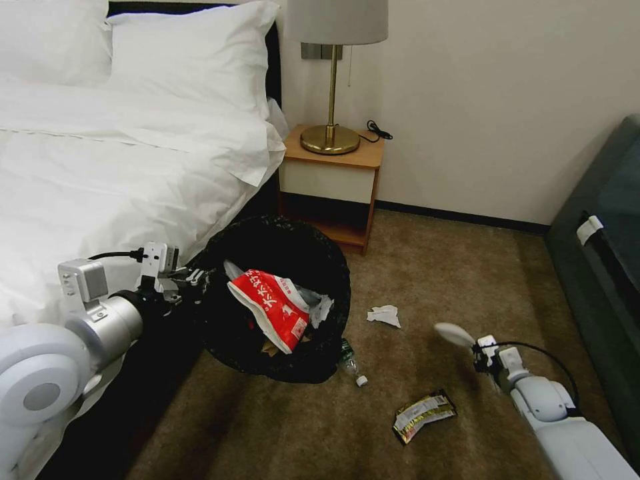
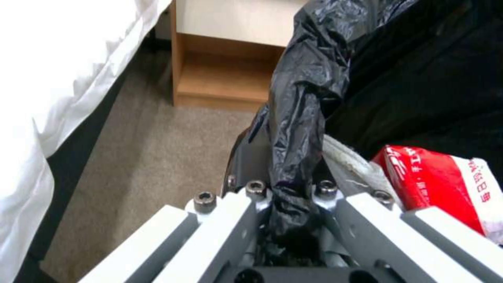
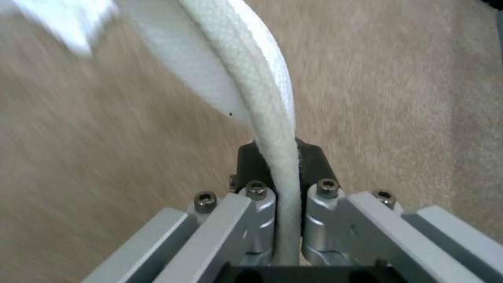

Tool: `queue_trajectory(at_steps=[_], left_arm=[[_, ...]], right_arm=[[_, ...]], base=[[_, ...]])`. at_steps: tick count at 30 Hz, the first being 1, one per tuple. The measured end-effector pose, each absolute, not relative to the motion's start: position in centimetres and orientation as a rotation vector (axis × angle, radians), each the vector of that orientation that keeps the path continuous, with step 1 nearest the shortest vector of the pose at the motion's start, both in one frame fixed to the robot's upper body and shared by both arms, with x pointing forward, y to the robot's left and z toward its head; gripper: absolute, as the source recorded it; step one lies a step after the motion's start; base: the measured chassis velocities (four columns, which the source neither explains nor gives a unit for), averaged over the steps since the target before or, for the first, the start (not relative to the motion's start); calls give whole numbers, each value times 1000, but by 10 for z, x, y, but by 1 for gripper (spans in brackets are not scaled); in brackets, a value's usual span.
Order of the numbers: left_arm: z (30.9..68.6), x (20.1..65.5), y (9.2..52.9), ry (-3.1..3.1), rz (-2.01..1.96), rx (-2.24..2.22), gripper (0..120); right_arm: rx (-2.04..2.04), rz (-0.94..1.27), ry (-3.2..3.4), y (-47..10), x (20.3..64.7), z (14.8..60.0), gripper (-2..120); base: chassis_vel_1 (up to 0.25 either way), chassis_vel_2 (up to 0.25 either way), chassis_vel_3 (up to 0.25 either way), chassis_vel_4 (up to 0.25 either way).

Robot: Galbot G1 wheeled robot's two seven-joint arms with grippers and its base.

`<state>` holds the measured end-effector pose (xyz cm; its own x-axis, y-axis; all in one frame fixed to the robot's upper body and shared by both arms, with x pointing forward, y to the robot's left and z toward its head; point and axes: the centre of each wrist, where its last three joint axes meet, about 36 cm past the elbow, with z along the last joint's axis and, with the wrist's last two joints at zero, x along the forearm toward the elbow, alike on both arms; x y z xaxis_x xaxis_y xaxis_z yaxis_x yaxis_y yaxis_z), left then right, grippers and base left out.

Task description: Pick up the trash bin, then pick up the garbage on the floor and place it into the trash bin.

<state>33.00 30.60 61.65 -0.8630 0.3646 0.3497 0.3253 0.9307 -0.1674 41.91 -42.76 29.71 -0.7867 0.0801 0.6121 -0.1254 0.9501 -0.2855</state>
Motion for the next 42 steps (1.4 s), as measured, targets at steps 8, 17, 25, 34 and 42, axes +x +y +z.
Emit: queue_trajectory(at_steps=[8, 17, 25, 34, 42], left_arm=[[613, 325, 303, -2688, 145, -491, 1], [610, 328, 303, -2670, 142, -486, 1], [609, 334, 305, -2656, 131, -487, 1], [609, 340, 306, -2647, 150, -506, 1], [611, 342, 306, -2643, 157, -533, 1]], right_arm=[[61, 113, -2605, -405, 393, 378, 2], [267, -3, -2840, -363, 373, 494, 2], [860, -269, -3008, -302, 392, 613, 2], [1295, -465, -2882, -258, 403, 655, 2], [1579, -480, -2667, -203, 413, 643, 2]], base=[[0, 0, 0, 0], [0, 0, 0, 0], [0, 0, 0, 0], [0, 0, 0, 0], [0, 0, 0, 0]])
